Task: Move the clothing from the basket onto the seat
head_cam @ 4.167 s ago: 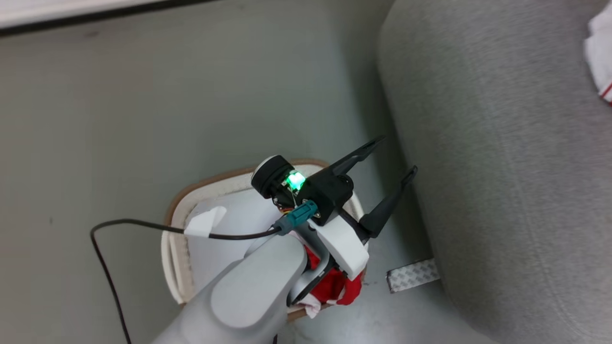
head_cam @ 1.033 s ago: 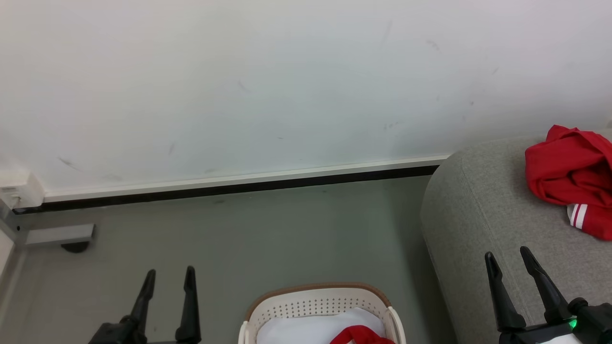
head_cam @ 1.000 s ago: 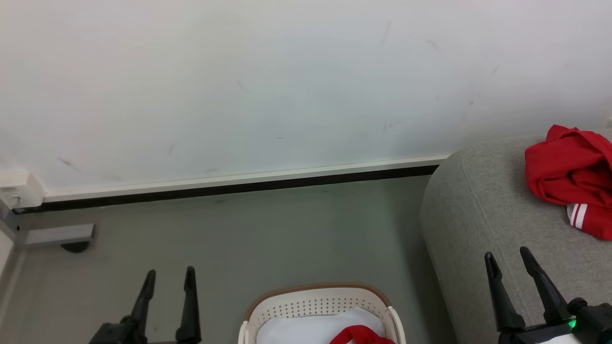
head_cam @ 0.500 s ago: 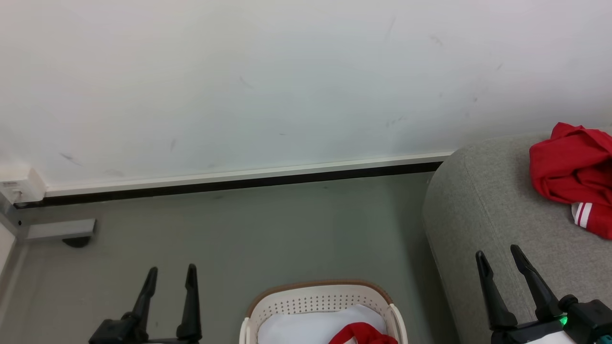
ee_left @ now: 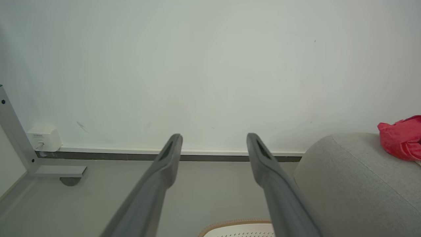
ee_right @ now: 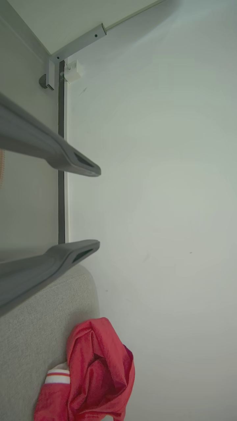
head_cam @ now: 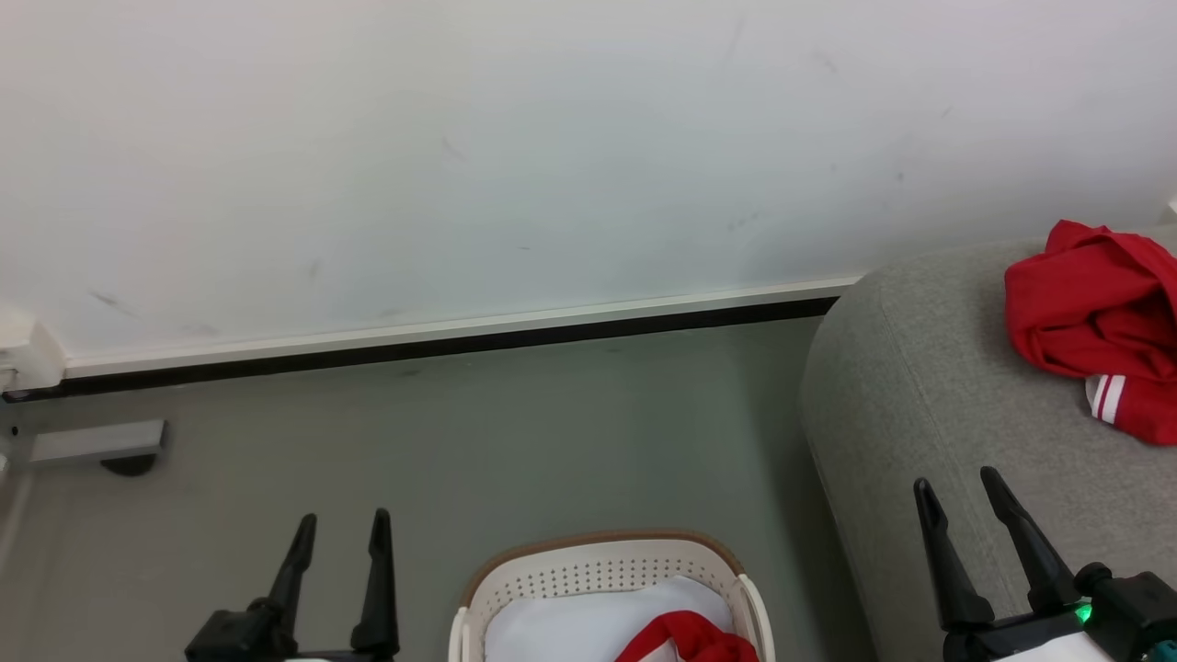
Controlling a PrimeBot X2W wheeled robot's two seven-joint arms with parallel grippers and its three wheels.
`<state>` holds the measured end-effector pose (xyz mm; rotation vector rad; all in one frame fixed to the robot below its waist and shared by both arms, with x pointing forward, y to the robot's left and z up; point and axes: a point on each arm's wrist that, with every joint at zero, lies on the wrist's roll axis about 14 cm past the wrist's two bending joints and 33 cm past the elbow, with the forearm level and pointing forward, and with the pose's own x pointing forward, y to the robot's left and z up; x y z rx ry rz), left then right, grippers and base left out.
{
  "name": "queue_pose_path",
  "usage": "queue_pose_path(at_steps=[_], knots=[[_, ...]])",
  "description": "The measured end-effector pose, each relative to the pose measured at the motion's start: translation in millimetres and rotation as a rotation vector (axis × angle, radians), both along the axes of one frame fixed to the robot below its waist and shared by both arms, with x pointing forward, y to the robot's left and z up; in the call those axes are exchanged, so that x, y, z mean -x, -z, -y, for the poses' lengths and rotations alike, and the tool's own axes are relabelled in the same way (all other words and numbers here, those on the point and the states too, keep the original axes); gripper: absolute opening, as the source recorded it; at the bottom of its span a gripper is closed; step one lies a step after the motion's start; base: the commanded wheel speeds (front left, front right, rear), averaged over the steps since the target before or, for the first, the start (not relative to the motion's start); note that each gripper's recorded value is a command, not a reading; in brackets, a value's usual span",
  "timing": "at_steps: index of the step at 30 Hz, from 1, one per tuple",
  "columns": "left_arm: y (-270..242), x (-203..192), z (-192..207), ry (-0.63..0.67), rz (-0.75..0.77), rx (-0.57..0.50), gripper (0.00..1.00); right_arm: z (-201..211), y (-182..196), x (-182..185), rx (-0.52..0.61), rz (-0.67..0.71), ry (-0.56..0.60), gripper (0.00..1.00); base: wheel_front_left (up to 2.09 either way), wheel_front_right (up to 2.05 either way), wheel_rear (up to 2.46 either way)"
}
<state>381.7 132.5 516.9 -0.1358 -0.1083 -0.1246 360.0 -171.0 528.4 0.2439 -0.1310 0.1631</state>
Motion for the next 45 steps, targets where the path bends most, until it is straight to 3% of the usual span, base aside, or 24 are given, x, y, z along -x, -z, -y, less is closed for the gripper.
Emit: queue_pose_path(at_steps=[10, 22, 32, 45], knots=[[15.5, -9.4, 34.3, 0.109, -0.046, 0.0, 1.0, 27.5, 0.6, 4.1, -0.001, -0.006, 0.077, 1.0, 0.0, 0.0, 0.0], [62.8, -26.1, 116.8, 0.372, -0.179, -0.021, 1.0, 86.9, -8.0, 2.5, 0.0, 0.0, 0.217, 1.0, 0.0, 0.0, 0.0], [155.0, -15.7, 173.5, 0.615, -0.446, -0.138, 1.0, 129.7, -5.9, 1.8, 0.026, -0.022, 0.338, 1.0, 0.0, 0.0, 0.0], [250.8, 12.7, 210.6, 0.845, -0.796, -0.255, 1.0, 152.8, 3.2, -28.8, 0.066, -0.049, 0.404, 1.0, 0.0, 0.0, 0.0]])
